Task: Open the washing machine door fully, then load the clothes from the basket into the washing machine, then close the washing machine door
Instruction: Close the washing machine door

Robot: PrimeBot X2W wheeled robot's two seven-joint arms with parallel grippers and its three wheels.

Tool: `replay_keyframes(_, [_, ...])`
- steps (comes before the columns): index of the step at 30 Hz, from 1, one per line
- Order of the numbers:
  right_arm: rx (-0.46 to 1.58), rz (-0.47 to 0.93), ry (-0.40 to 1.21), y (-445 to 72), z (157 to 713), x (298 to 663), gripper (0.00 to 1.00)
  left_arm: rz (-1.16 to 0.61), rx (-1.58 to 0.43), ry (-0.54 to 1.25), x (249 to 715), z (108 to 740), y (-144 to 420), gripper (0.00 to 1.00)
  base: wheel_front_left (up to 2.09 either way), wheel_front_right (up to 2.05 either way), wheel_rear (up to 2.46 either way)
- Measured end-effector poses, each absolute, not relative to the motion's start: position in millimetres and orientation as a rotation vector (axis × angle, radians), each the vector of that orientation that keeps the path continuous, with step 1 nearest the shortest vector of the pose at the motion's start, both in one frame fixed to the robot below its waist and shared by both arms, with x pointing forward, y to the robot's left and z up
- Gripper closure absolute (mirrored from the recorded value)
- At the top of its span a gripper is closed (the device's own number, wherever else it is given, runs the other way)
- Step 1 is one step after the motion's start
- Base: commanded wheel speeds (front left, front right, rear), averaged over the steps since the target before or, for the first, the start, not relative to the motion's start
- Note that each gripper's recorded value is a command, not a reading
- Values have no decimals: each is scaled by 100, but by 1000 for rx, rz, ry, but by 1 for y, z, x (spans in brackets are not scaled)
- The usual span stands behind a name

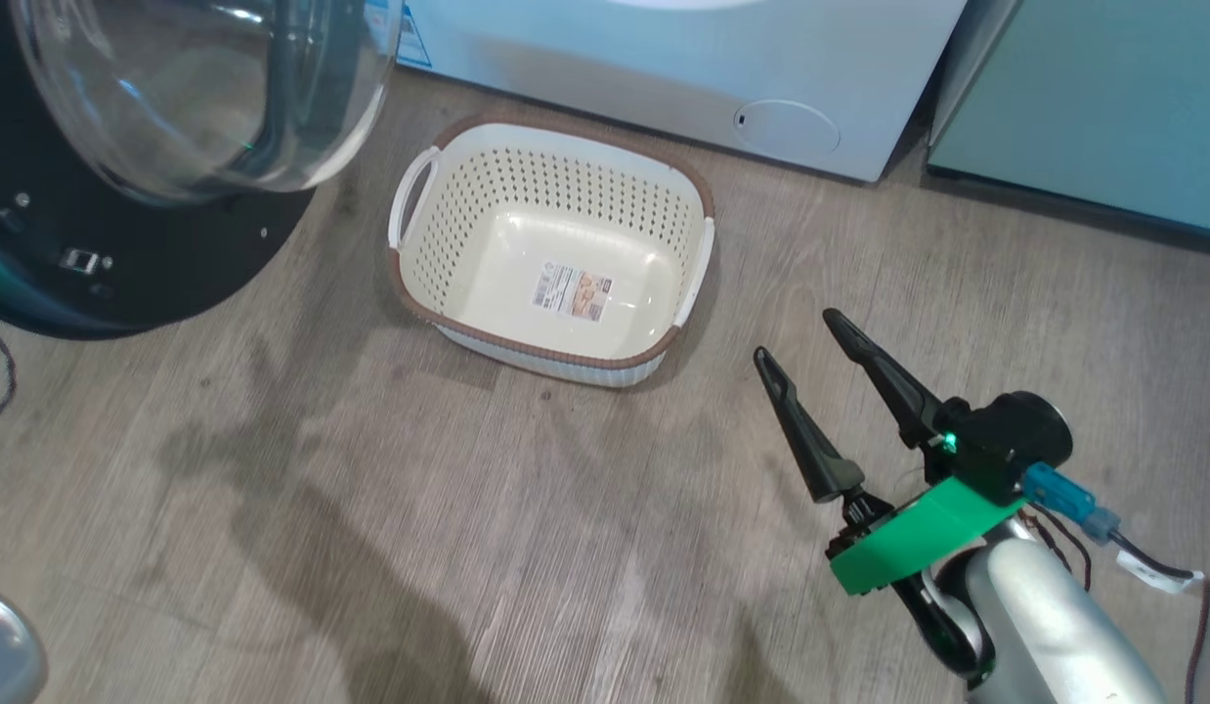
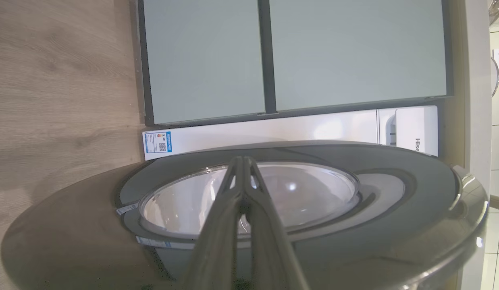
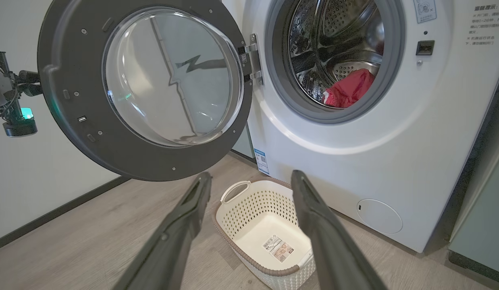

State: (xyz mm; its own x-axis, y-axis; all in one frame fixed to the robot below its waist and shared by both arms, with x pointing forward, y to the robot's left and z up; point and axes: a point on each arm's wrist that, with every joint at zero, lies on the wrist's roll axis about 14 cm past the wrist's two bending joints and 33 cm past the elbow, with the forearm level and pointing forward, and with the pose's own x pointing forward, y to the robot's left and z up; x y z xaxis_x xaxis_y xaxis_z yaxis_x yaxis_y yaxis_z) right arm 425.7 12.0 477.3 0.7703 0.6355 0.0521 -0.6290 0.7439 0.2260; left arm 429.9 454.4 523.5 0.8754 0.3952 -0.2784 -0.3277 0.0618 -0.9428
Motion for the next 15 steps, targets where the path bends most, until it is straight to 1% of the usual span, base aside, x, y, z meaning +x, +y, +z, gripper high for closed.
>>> replay_keyframes(7, [251,675,7,11,488,420,0,444,-1479,-17,431,519,429,100,0,0,0])
replay_keyframes(15, [243,634,-22,-1,500,414,0,291,-1547,71,440,511,377,100,0,0,0])
